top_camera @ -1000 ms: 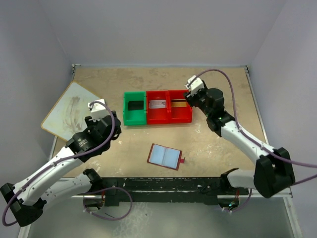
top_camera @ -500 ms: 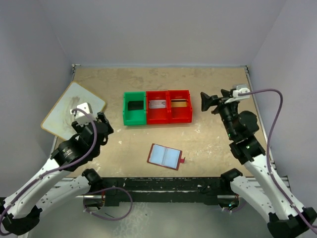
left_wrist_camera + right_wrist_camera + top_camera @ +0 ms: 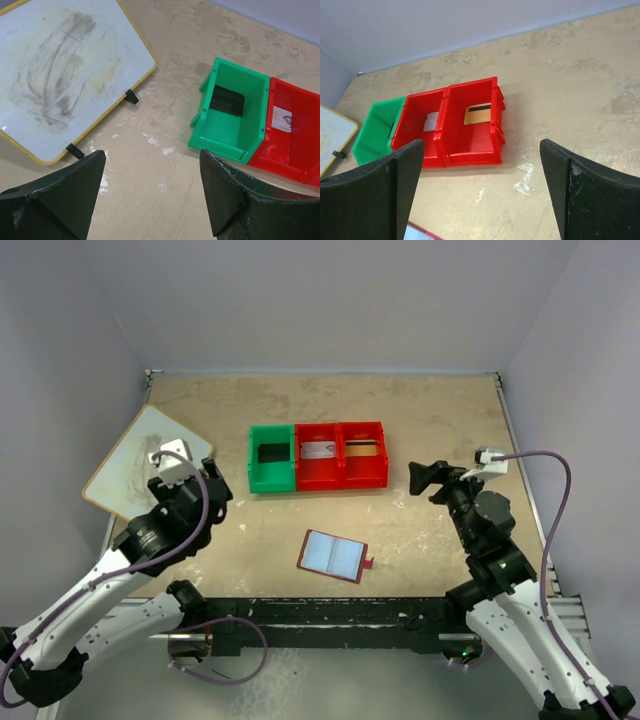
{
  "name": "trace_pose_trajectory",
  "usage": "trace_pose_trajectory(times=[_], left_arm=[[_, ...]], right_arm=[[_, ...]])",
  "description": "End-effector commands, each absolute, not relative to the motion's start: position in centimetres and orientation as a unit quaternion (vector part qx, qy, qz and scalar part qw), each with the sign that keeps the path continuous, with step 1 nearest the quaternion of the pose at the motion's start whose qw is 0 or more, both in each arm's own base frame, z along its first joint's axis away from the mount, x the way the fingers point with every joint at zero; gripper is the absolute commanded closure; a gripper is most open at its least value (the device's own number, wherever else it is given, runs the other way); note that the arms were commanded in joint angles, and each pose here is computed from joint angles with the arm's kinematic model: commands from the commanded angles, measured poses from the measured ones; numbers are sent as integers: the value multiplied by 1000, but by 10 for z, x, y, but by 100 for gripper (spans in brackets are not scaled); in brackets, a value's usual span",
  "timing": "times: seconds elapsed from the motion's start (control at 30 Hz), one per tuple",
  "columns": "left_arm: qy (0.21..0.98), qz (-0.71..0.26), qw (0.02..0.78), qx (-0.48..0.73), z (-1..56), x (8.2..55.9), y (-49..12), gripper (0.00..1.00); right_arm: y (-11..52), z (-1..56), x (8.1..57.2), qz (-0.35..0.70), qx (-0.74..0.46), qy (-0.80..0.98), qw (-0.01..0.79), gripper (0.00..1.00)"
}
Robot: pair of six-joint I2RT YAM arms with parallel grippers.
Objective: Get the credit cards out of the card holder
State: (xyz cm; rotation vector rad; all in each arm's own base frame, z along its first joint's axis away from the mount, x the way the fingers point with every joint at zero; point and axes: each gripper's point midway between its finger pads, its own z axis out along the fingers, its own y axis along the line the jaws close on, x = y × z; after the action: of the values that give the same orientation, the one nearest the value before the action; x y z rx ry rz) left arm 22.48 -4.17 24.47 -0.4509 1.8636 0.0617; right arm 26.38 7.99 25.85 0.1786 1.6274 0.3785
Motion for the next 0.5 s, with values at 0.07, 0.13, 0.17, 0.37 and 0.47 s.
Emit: trace_pose_trajectory(times=[0.07, 0.13, 0.17, 0.37, 0.47], left_arm=[[770, 73, 601, -203, 283, 252, -48, 25], [768, 91, 602, -199, 286, 259, -48, 22], [771, 92, 600, -195, 284, 264, -50, 21], [775, 51, 589, -223, 302, 266, -49, 21], [751, 30, 611, -249, 337, 253, -35, 21]], right_arm=[[77, 286, 262, 184, 93, 691, 693, 0], [78, 288, 268, 172, 91, 704, 683, 0], [81, 286, 273, 167, 83, 712, 677, 0], [70, 350, 279, 118, 67, 715, 686, 0], [61, 409, 266, 106, 40, 672, 731, 0]])
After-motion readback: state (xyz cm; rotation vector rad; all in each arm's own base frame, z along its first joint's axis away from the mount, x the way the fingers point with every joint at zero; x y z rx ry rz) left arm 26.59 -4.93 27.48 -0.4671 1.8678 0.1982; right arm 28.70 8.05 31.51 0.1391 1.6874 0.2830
